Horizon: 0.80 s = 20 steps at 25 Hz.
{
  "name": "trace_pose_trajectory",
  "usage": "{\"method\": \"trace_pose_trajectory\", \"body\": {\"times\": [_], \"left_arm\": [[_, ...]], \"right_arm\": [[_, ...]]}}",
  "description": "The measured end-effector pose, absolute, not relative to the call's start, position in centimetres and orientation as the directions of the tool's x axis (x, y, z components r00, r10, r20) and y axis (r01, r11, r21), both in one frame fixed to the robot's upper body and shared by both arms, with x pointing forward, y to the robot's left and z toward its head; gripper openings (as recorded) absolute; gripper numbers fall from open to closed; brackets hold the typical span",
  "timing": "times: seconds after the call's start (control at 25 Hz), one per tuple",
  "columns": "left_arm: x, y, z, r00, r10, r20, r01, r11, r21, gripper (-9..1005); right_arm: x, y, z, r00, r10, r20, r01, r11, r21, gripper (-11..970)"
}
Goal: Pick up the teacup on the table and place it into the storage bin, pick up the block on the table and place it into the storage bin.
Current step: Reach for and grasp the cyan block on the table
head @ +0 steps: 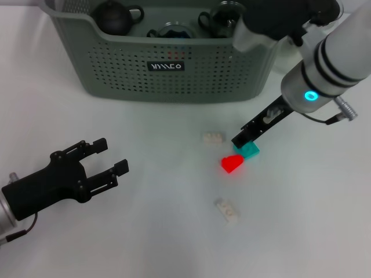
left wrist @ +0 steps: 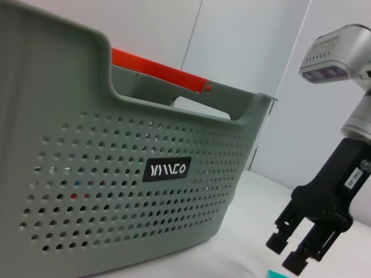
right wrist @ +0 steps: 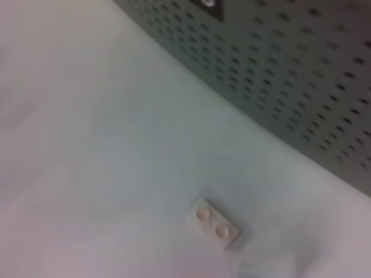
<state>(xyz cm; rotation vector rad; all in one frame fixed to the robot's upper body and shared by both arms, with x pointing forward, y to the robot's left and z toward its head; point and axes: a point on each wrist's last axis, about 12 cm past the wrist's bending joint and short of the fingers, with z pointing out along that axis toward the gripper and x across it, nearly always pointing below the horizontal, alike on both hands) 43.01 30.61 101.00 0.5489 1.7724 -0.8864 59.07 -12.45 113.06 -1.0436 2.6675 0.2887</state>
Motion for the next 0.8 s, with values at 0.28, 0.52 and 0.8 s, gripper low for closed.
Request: {"method": "trace_pose_trajectory", "body": {"times": [0.28, 0.52, 0.8], "left_arm": [[43.0, 30.6, 101.0, -0.363, -0.044, -0.931, 0.717, 0.625, -0.310, 762], [43.1, 30.6, 101.0, -0.363, -0.043, -0.931, 0.718, 0.623, -0.309, 762], [43.0, 30.7, 101.0, -0.363, -0.044, -0.931, 0.716, 0.626, -0.309, 761]], "right_arm": [[58.7, -12.4, 111.6, -0.711, -0.606, -0.357, -0.670, 0.738, 0.080, 641], [58.6, -12.7, 110.7, -0.720, -0.591, -0.363, -0.656, 0.751, 0.078, 642], [58.4, -12.8, 110.4, -0.732, -0.586, -0.347, -0.645, 0.761, 0.076, 642]]}}
